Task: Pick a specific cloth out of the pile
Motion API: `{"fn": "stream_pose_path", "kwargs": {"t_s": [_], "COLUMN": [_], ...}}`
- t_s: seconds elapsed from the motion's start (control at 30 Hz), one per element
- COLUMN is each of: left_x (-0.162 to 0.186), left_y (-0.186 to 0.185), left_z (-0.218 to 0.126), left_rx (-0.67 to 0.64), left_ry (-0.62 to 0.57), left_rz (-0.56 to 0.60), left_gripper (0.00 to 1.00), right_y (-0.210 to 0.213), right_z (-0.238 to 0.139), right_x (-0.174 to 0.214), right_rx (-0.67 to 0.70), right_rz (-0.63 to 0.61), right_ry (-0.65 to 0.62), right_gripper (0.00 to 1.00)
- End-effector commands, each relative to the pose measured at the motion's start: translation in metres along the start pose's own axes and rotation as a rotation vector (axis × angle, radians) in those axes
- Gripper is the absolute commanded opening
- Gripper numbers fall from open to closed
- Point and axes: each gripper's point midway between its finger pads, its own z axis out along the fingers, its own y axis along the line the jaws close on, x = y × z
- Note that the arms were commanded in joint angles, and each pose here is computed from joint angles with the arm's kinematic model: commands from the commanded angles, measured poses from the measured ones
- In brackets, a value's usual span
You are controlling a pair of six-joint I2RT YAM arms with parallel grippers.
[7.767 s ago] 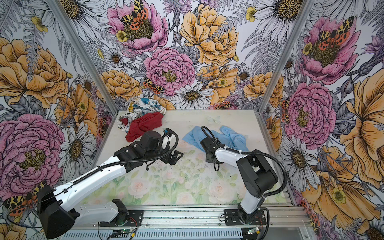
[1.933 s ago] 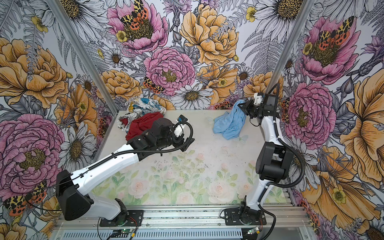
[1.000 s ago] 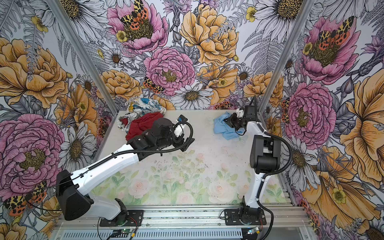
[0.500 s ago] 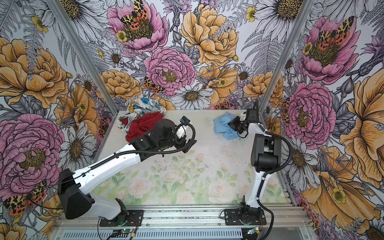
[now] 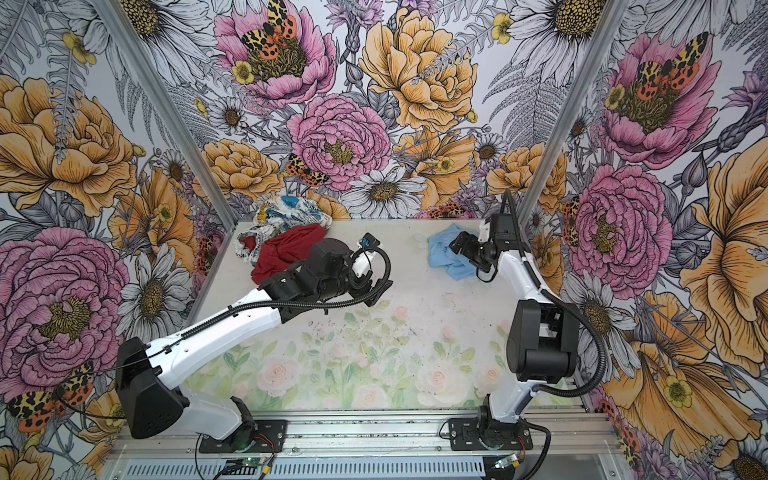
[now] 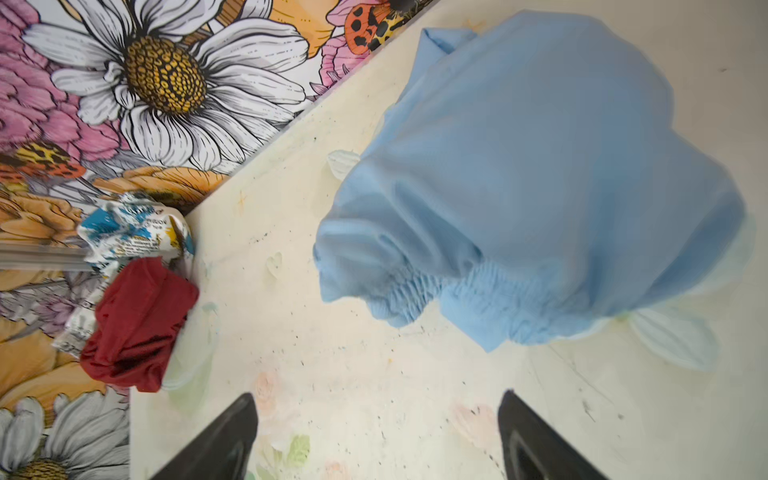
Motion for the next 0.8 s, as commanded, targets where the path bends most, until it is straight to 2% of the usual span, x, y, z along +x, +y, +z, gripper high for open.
{"fn": "stream_pose_path", "kwargs": {"t_s": [0.0, 0.17, 0.43, 0.67, 0.77], "left_x": [-0.002, -0.002, 0.007, 0.012, 0.012], "left_y": [-0.001, -0.004, 0.003, 0.009, 0.011], "left_z": [-0.001, 0.004, -0.002, -0.002, 0.000], "left_rx": [-0.008, 0.006, -0.027, -0.038, -0.039], "left_ry": [-0.017, -0.016, -0.007, 0.001, 0.004], "left_rz": [-0.009, -0.019, -0.019, -0.030, -0.029], "left_gripper": [0.99, 0.99, 0.99, 0.99, 0.99], "right_y": [-0.007, -0.004, -0.019, -0.007, -0.019], "right_z": [-0.019, -0.012, 0.035, 0.075, 0.097], "right_x": [0.004, -0.020, -0.034, -0.016, -0.008], "right_rx": [0.238, 0.377, 0.543, 0.428, 0.445], "right_rz": [-0.252, -0.542, -0.771, -0.767, -0.735], "right_ry": [-0.024, -0.036, 0.056, 0.137, 0.230], "right_gripper": [0.94, 0.97, 0.99, 0.99, 0.99]}}
